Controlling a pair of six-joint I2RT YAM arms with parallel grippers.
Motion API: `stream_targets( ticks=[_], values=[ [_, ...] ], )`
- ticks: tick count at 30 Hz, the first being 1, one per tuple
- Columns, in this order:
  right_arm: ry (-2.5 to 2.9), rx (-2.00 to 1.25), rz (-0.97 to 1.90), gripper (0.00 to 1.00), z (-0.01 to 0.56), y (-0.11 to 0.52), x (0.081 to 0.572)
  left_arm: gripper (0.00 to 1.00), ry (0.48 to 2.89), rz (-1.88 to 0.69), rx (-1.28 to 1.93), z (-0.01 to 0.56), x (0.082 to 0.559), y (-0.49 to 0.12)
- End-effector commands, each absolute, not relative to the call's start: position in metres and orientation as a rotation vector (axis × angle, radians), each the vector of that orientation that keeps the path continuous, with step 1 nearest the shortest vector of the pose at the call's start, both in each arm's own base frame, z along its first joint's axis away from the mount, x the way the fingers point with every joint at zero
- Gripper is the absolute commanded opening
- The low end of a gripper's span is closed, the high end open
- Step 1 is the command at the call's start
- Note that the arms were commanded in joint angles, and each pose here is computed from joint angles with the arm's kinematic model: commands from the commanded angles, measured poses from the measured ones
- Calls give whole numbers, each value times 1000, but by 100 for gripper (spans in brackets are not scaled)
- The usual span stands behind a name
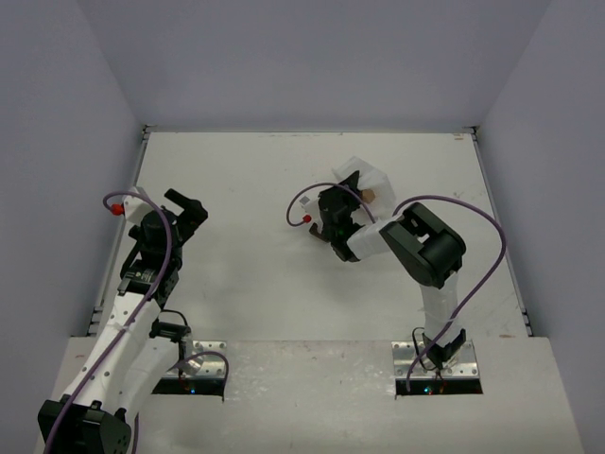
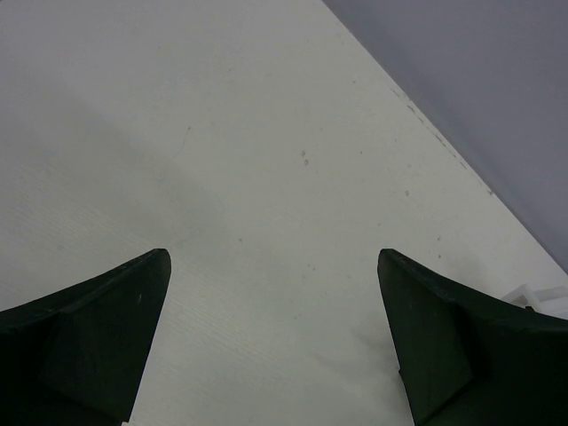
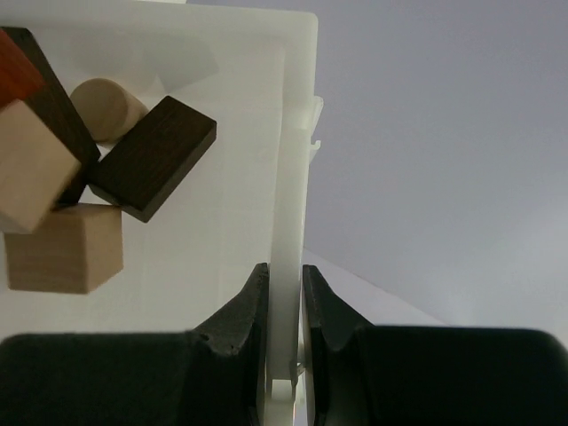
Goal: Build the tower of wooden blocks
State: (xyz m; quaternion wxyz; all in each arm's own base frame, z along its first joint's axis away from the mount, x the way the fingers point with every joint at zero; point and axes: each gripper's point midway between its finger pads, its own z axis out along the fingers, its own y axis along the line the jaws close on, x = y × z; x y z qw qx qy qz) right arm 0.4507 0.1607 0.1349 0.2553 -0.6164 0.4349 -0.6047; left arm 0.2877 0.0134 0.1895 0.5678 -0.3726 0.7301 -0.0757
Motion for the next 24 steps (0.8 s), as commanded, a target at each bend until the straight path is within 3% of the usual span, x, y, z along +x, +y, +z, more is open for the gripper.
stream_targets(
  ticks=[1, 24],
  values=[
    [1163, -1636, -1736, 0, 146, 163, 445, 100, 1648, -220, -868, 214, 295, 13],
    [1134, -1653, -1789, 0, 159, 170, 426, 100, 1654, -232, -852, 215, 297, 10]
  ],
)
